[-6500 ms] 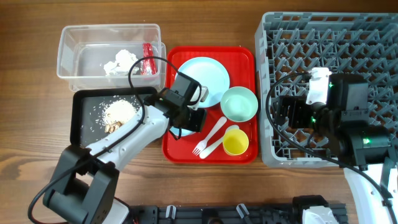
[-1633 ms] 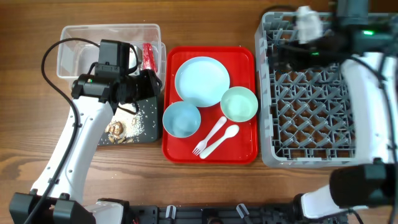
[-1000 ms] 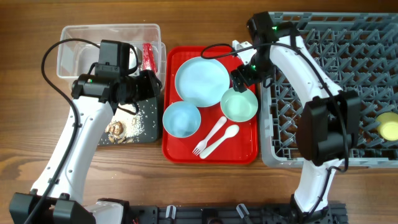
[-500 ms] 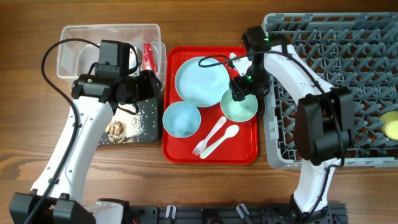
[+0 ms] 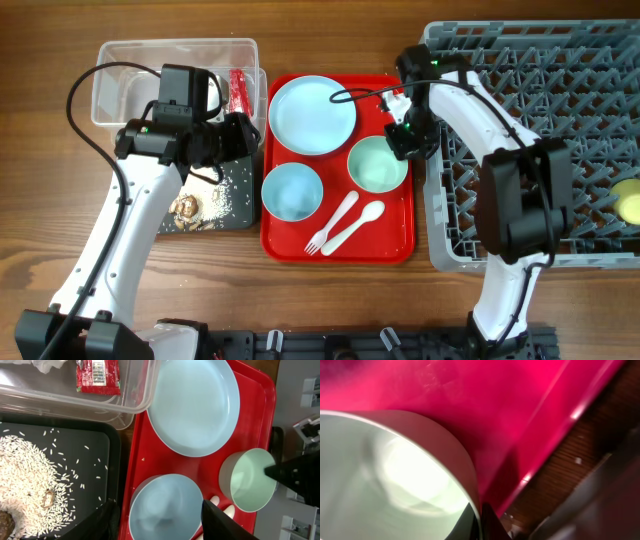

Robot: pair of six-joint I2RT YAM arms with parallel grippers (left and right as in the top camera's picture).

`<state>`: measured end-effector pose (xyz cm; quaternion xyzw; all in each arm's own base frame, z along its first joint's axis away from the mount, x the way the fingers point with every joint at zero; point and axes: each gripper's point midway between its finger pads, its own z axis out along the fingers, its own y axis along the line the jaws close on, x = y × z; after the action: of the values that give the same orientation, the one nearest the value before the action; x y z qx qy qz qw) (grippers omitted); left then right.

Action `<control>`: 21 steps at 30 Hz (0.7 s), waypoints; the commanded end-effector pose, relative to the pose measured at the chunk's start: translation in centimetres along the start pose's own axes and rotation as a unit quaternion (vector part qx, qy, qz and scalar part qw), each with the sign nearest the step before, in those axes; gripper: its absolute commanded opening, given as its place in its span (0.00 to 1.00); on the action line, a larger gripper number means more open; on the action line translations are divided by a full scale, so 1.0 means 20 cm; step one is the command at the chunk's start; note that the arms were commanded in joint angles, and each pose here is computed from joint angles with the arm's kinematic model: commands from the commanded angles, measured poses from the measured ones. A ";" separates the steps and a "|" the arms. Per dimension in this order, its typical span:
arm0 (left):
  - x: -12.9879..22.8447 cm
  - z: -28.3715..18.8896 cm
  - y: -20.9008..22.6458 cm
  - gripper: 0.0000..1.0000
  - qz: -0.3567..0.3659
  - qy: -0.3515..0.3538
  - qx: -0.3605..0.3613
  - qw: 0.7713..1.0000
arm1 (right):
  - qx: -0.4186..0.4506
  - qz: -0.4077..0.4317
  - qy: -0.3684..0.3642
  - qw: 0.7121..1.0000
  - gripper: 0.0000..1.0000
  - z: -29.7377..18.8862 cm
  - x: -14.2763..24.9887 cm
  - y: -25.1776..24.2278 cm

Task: Sort waste into correct bins and load items into the dishwasher rack
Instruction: 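Grasp the mint green bowl rim with right gripper, then carry the mint green bowl into the rack's back right corner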

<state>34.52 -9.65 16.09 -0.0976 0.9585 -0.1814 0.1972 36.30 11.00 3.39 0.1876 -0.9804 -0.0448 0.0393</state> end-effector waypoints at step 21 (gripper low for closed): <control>-0.01 -0.01 0.00 0.54 0.006 -0.006 -0.002 1.000 | 0.519 0.389 -0.300 0.699 0.04 -1.54 0.46 -1.43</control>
<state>34.54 -9.65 16.10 -0.0977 0.9584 -0.1811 0.1977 42.63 -17.06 31.86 -0.1922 -0.8358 0.3264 -0.3975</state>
